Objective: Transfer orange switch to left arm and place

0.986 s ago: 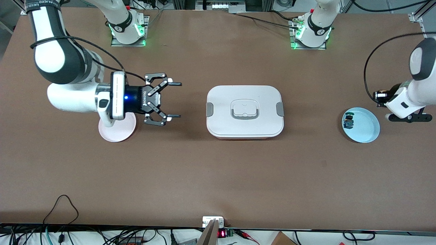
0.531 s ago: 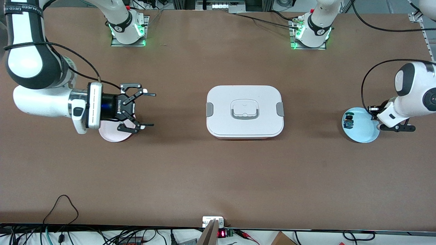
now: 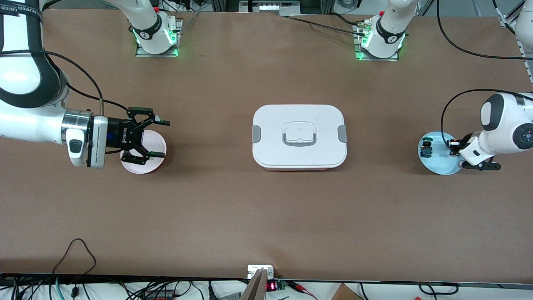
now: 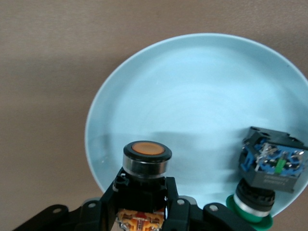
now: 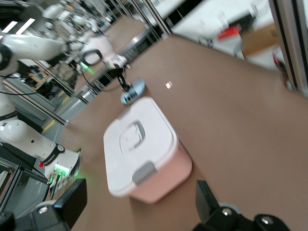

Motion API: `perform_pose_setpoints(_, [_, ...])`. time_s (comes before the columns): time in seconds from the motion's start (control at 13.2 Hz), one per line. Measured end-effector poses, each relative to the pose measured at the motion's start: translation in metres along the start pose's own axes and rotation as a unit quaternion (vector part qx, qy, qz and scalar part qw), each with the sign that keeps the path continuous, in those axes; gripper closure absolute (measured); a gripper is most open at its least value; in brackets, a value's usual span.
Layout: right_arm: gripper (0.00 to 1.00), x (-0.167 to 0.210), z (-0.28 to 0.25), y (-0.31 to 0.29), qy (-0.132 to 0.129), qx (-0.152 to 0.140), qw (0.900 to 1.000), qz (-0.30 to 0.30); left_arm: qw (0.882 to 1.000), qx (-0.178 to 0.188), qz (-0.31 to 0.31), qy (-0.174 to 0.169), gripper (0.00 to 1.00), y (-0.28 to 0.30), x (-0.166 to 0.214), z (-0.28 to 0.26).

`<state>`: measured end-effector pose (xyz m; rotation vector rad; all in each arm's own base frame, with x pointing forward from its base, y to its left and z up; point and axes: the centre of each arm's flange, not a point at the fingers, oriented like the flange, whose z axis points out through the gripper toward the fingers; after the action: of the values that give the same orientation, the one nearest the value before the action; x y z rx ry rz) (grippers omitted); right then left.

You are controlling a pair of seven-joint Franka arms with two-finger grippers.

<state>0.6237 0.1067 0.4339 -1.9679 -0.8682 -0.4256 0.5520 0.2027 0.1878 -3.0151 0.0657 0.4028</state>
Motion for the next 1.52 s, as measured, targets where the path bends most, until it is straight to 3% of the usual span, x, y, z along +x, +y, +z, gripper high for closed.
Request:
perform_pose_setpoints(0.23, [0.00, -0.012, -0.007, 0.006, -0.063, -0.048, 0.992, 0.102, 1.000, -0.004, 0.003, -0.003, 0.55, 0.014, 0.010, 0.006])
perform_pose_setpoints(0.3, [0.00, -0.016, -0.010, 0.009, -0.080, -0.069, 0.985, 0.136, 1.000, -0.004, 0.003, -0.001, 0.55, 0.014, 0.012, 0.005])
perform_pose_setpoints(0.38, [0.00, -0.019, -0.012, 0.012, -0.096, -0.091, 0.976, 0.171, 1.000, -0.003, 0.001, 0.000, 0.47, 0.012, 0.014, 0.002])
perform_pose_setpoints(0.53, [0.00, -0.027, -0.014, 0.016, -0.130, -0.133, 0.953, 0.238, 1.000, 0.000, -0.002, 0.002, 0.26, 0.008, 0.017, -0.005])
perform_pose_setpoints(0.76, [0.00, -0.038, -0.018, 0.019, -0.181, -0.203, 0.906, 0.324, 1.000, 0.013, -0.007, -0.008, 0.00, 0.003, 0.028, -0.053])
perform_pose_setpoints(0.99, [0.00, -0.048, -0.026, 0.011, -0.236, -0.250, 0.857, 0.384, 0.999, 0.037, -0.018, -0.013, 0.00, 0.005, 0.032, -0.172])
perform_pose_setpoints(1.14, [0.00, -0.046, -0.038, 0.003, -0.271, -0.282, 0.834, 0.388, 0.999, 0.041, -0.006, -0.013, 0.00, 0.032, 0.024, -0.249])
perform_pose_setpoints(1.52, [0.00, -0.037, -0.085, -0.004, -0.287, -0.352, 0.813, 0.363, 0.998, 0.034, 0.034, 0.033, 0.00, 0.088, 0.014, -0.329])
